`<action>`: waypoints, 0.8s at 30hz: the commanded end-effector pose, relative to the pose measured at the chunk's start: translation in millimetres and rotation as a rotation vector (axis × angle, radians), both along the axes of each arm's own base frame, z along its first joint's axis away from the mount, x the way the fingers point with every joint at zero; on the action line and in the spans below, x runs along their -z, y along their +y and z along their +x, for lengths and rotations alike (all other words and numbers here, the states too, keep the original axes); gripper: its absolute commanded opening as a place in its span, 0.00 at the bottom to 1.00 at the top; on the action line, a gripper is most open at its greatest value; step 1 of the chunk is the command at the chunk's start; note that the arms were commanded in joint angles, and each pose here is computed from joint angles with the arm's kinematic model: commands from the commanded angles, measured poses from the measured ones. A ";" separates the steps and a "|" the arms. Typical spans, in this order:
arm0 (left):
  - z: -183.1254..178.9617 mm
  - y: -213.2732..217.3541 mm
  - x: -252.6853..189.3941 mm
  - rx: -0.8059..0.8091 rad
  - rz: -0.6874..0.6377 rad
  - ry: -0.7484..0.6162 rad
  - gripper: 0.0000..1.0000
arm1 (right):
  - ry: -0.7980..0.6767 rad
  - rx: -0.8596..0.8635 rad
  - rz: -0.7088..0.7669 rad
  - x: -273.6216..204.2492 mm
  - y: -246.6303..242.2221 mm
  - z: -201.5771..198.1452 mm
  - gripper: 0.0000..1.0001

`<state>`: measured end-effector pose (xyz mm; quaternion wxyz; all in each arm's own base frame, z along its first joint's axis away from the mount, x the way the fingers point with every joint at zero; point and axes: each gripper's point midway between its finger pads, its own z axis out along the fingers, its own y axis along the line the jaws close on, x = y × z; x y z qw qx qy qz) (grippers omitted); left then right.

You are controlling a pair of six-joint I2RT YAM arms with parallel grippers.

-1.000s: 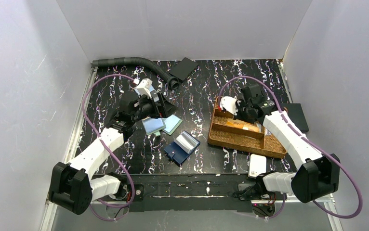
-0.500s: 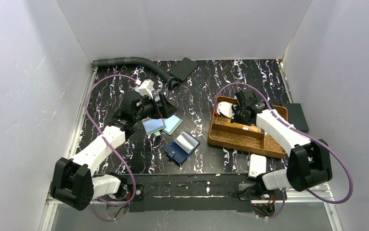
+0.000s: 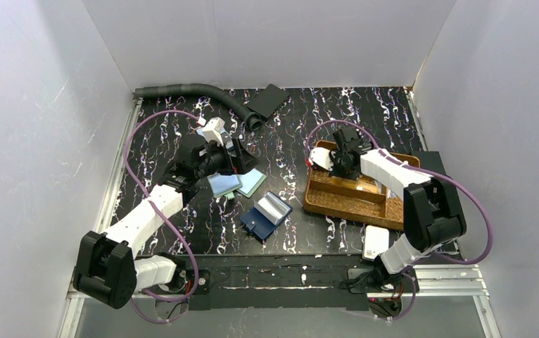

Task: Take the credit cards out of the card holder
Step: Place the credit card in the storage box.

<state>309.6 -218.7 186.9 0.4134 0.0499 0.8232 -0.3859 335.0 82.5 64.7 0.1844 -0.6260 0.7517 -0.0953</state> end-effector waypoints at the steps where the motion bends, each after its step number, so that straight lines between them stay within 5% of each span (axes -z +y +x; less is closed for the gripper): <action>1: -4.6 7.5 -4.4 -0.020 0.007 -0.036 0.98 | -0.045 -0.011 0.036 -14.2 13.4 14.7 0.01; 10: -13.4 11.7 -2.4 -0.031 -0.002 -0.034 0.98 | 0.106 -0.031 0.140 -20.4 35.5 -12.8 0.34; 19: -18.0 10.6 -4.0 -0.022 -0.018 -0.029 0.98 | 0.125 0.037 0.291 -68.5 56.1 -13.8 0.38; 24: -22.9 6.3 0.2 -0.043 -0.088 0.067 0.98 | 0.283 -0.030 0.465 -91.2 86.1 -41.8 0.41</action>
